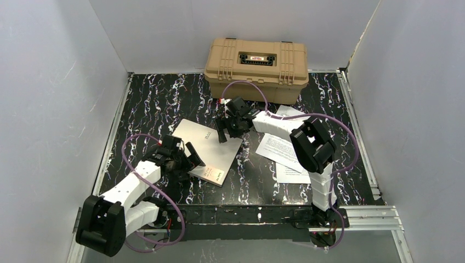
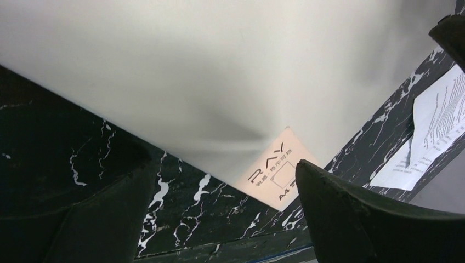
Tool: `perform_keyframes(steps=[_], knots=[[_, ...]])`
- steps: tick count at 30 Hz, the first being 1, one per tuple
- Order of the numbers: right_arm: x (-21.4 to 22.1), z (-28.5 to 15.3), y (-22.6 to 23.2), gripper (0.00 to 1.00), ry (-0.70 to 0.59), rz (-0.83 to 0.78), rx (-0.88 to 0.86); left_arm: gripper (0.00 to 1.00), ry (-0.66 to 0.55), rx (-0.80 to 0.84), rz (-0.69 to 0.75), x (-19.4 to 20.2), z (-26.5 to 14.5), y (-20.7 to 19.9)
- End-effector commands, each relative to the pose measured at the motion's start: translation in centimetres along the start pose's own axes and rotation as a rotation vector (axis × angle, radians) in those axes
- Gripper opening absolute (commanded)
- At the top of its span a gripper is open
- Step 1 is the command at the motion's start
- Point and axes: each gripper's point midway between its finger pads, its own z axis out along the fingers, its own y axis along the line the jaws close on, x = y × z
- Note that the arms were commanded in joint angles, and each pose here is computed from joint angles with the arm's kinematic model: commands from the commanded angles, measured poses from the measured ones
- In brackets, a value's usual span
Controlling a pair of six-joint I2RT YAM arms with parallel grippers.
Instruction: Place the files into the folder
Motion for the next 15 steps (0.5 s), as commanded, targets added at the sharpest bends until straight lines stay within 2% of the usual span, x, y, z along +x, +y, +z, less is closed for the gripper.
perform_keyframes(steps=[1, 15], knots=[[-2.3, 0.6, 0.3, 0.99, -0.051, -0.005, -0.062, 0.98, 0.006, 0.014, -0.015, -0.6, 0.7, -0.2], [1.1, 1.1, 0.1, 0.99, 0.011, -0.008, -0.144, 0.98, -0.021, -0.042, -0.030, -2.8, 1.6, 0.2]])
